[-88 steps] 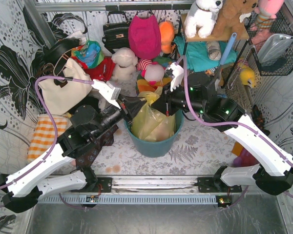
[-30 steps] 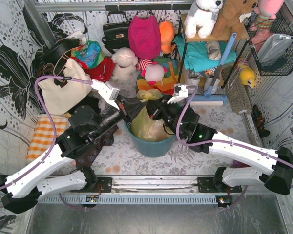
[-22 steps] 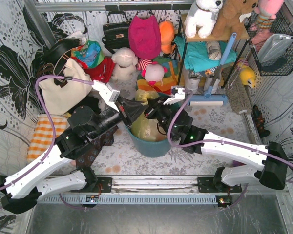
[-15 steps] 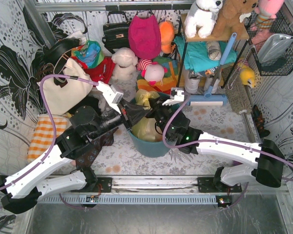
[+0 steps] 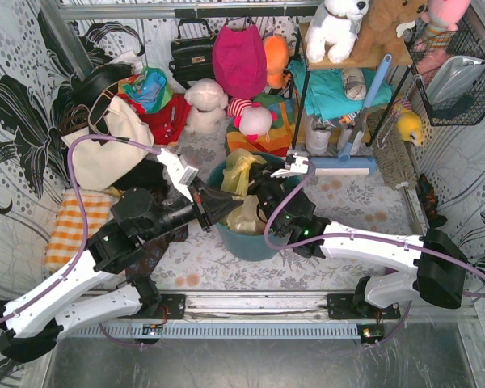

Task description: Tie the trash bag

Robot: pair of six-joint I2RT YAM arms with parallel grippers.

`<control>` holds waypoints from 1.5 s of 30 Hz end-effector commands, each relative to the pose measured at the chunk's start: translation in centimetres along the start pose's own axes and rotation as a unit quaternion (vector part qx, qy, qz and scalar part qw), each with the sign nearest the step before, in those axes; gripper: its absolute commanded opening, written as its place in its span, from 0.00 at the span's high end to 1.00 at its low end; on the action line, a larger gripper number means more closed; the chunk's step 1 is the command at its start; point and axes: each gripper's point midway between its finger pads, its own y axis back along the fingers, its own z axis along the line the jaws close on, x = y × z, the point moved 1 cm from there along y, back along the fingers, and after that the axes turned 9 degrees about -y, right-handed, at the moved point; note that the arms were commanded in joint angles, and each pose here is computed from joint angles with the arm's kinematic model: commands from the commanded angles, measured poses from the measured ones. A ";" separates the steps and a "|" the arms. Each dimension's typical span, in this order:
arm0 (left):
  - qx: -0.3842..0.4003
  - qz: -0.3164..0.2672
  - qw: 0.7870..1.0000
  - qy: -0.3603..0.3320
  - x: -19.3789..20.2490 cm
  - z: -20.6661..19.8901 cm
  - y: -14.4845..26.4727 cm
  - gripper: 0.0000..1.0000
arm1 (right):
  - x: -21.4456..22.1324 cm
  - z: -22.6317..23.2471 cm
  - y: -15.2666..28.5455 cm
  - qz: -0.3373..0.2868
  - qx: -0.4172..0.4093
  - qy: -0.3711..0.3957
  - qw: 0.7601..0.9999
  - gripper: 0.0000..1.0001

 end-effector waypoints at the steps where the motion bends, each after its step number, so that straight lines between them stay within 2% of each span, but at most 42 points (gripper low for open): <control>1: 0.021 -0.011 1.000 0.020 -0.1 -0.9 1.0 1.00 | -1.4 0.2 -0.1 -0.035 -0.001 -0.003 0.999 1.00; 5: 0.040 -0.001 0.999 0.028 0.5 -1.6 1.3 1.00 | -1.7 0.2 0.0 -0.044 -0.005 0.001 0.999 1.00; 9: 0.048 0.013 0.998 0.024 1.0 -1.8 1.5 0.98 | -1.7 1.2 0.0 -0.049 -0.047 0.020 0.998 1.00; 12: 0.009 0.013 1.000 0.012 0.6 -0.6 1.9 0.77 | -1.5 1.7 0.2 -0.044 -0.068 0.027 0.996 1.00; 14: -0.012 0.004 1.000 -0.001 -0.3 -0.1 2.4 0.54 | -1.3 1.9 0.3 -0.039 -0.077 0.029 0.996 1.00; 15: -0.019 -0.004 1.000 -0.007 -1.0 0.1 2.6 0.46 | -1.3 2.0 0.3 -0.038 -0.081 0.030 0.996 1.00; 18: -0.037 -0.025 0.999 -0.027 -3.0 0.4 3.4 0.31 | -1.2 2.0 0.4 -0.037 -0.082 0.033 0.995 1.00; 19: -0.046 -0.035 0.998 -0.034 -4.0 0.5 3.6 0.29 | -1.2 2.0 0.4 -0.038 -0.082 0.034 0.995 1.00; 25: -0.123 -0.088 0.987 -0.055 -7.5 2.8 4.2 0.30 | -1.1 2.0 0.4 -0.034 -0.083 0.037 0.995 1.00; 31: -0.229 -0.086 0.970 -0.007 -8.2 6.3 2.4 0.32 | -1.0 1.8 0.6 -0.030 -0.084 0.037 0.995 1.00; 36: -0.223 -0.066 0.972 0.043 -7.9 7.5 -0.5 0.32 | -1.2 2.2 0.6 -0.028 -0.089 0.040 0.995 1.00; 41: -0.228 -0.055 0.967 0.099 -6.8 11.2 -1.4 0.33 | -1.1 2.4 0.7 -0.024 -0.094 0.039 0.995 1.00; 45: -0.206 -0.036 0.969 0.130 -5.3 12.5 -2.0 0.32 | -1.3 2.4 0.7 -0.024 -0.094 0.039 0.994 1.00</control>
